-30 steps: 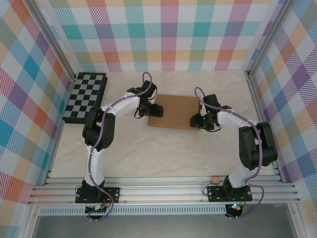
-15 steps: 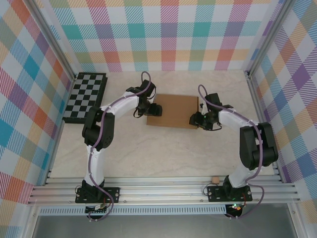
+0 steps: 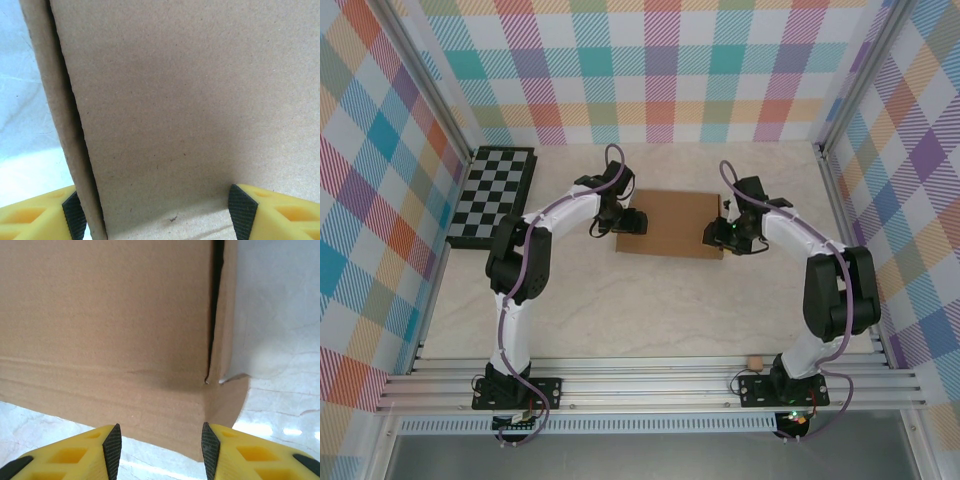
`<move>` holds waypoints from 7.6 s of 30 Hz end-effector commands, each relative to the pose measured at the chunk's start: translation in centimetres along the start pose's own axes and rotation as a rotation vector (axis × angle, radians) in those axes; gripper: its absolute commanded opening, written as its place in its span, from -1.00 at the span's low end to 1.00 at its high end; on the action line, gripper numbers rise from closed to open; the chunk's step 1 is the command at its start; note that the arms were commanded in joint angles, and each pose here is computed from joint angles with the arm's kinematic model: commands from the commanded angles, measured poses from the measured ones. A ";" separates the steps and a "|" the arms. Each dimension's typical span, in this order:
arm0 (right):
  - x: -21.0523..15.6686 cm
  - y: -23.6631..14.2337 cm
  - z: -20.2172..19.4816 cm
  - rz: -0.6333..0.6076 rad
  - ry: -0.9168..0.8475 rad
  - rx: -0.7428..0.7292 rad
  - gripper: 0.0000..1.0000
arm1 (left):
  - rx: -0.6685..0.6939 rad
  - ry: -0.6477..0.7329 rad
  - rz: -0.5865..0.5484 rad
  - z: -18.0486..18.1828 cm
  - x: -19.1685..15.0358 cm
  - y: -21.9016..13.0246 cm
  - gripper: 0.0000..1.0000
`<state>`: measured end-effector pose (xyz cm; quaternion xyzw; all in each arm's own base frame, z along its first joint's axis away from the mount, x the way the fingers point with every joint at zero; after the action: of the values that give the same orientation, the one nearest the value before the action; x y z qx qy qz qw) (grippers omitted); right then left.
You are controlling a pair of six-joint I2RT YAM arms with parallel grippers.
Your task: Fold the paper box
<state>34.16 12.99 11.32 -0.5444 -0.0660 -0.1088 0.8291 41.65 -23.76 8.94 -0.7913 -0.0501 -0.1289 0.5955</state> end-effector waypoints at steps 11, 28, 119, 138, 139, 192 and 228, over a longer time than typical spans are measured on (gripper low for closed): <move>-0.8 1.7 -1.5 0.062 -0.032 -0.066 0.10 | 0.091 -0.017 0.133 2.4 -2.8 2.8 0.50; -0.1 1.6 -0.4 0.017 -0.021 0.015 0.02 | 0.086 -0.021 0.139 2.3 -2.9 2.7 0.50; -3.9 5.2 -6.9 0.076 0.231 -0.209 -0.40 | 0.101 -0.014 0.153 2.7 -2.8 3.2 0.50; -5.3 2.9 -6.7 0.086 0.253 -0.190 -0.30 | 0.103 -0.020 0.149 3.3 -2.7 2.9 0.50; -5.2 2.6 -6.7 0.080 0.253 -0.187 -0.30 | 0.104 -0.020 0.148 3.3 -2.7 2.9 0.50; -1.1 3.1 -3.3 -0.060 0.125 0.057 -0.28 | 0.090 -0.041 0.157 3.1 -2.7 3.3 0.50; -0.5 1.4 -1.3 -0.056 0.055 0.136 -0.30 | 0.094 -0.030 0.155 3.1 -2.4 2.7 0.50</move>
<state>34.18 11.87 7.99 -0.4962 -0.0604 -0.1492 0.8532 41.90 -23.69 8.88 -0.7948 -0.0434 -0.1173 0.5938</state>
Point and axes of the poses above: each hand's point on the last joint's axis, 136 mm out from that joint toward the fingers, its own y axis out along the fingers, its own z axis along the line the jaws close on, x = y × z, the point moved 3 cm from there along -y, back along the fingers, and after that the axes turned 4 degrees about -y, right-handed, at the moved point
